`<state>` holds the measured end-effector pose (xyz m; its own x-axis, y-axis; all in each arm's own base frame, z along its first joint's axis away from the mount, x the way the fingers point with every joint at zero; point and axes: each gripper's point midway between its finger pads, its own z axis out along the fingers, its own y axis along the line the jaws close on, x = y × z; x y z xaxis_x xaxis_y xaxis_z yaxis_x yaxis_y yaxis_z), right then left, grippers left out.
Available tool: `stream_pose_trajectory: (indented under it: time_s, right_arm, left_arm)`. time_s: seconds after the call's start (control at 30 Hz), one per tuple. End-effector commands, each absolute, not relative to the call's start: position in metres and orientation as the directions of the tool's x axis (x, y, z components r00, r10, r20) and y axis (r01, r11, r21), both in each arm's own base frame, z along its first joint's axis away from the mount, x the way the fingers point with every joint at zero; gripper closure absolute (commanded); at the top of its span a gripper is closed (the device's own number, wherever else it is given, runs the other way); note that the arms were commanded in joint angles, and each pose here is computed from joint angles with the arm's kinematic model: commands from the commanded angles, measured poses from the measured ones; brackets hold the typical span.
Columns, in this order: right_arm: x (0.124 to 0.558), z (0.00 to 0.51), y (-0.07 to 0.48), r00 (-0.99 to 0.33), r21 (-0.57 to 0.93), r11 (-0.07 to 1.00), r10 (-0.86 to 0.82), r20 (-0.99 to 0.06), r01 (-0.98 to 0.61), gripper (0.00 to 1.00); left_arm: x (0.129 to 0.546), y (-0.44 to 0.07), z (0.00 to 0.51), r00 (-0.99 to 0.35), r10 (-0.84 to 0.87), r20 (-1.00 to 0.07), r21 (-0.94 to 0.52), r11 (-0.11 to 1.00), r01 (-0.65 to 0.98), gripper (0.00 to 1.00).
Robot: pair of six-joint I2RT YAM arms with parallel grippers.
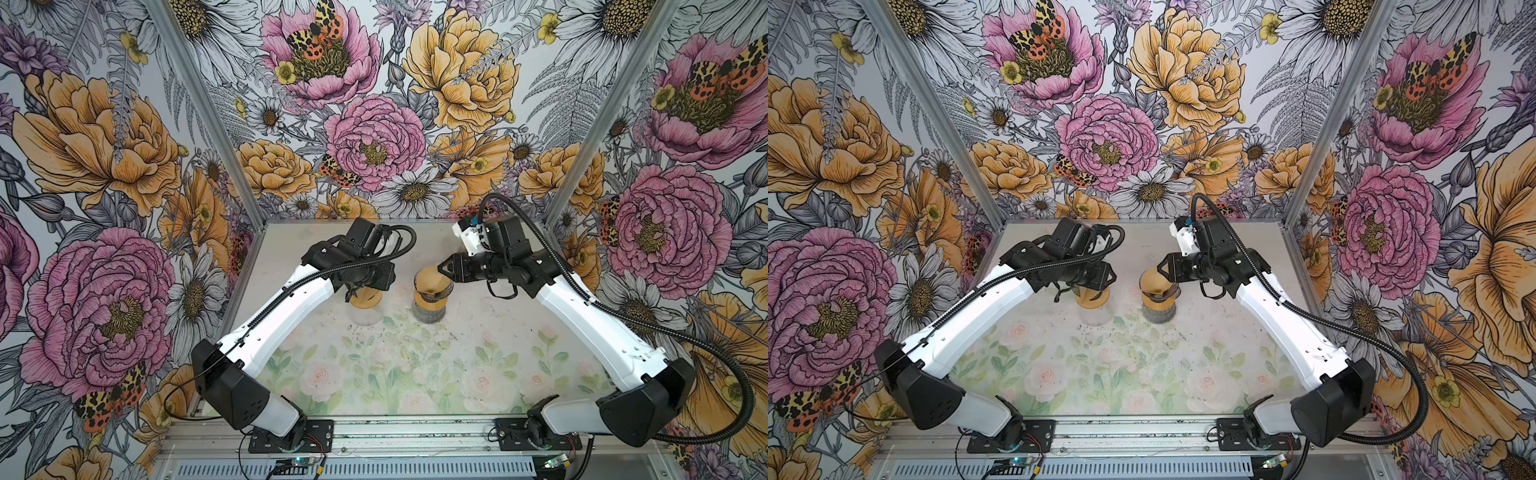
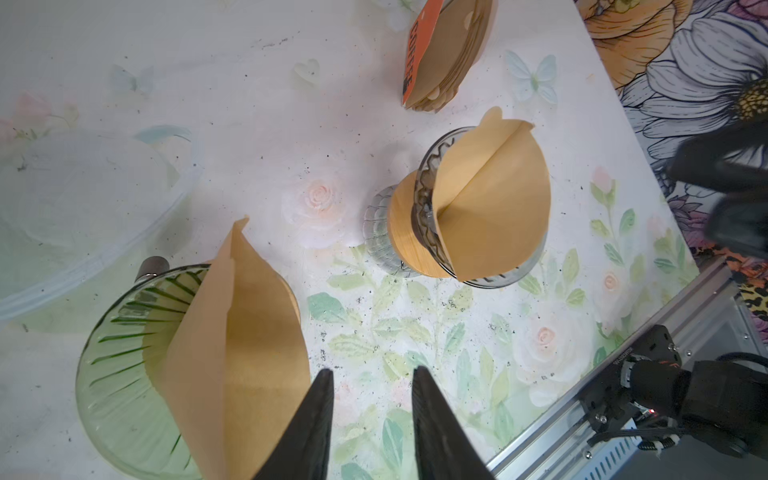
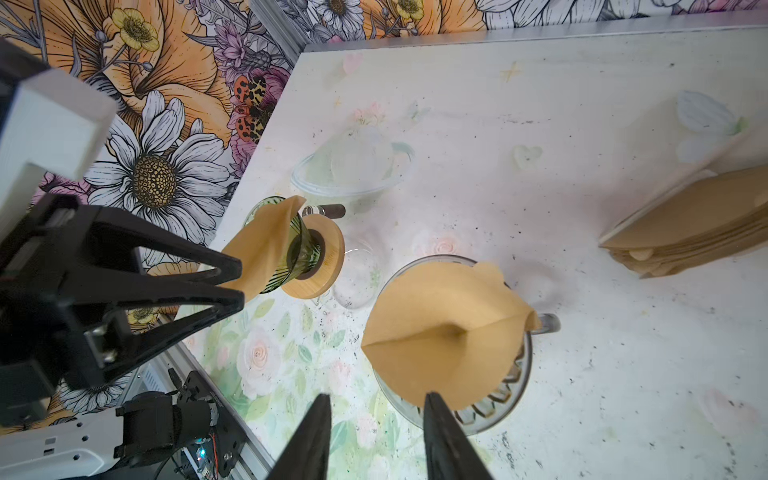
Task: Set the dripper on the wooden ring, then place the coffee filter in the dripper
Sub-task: 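Carry the tan filter with left gripper over the green dripper while right gripper withdraws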
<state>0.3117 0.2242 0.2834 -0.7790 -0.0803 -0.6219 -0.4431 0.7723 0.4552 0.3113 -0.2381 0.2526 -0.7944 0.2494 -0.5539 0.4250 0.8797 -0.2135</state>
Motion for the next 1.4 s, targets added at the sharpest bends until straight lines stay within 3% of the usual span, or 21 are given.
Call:
stream_pose_trajectory:
  time_s: [0.0, 1.17, 1.37]
  right_arm:
    - [0.306, 0.29, 0.222, -0.757, 0.446, 0.764, -0.083, -0.648, -0.466, 0.6]
    - [0.308, 0.289, 0.222, -0.767, 0.456, 0.767, -0.073, -0.637, -0.452, 0.59]
    - [0.303, 0.303, 0.225, -0.757, 0.475, 0.744, -0.063, -0.65, -0.47, 0.51]
  left_arm:
    - [0.318, -0.224, 0.254, -0.794, 0.266, -0.547, -0.133, 0.909, 0.396, 0.69]
    - [0.344, -0.177, 0.212, -0.884, 0.294, -0.363, -0.076, 0.936, 0.343, 0.75]
    - [0.344, -0.18, 0.201, -0.892, 0.306, -0.333, -0.089, 0.931, 0.353, 0.75]
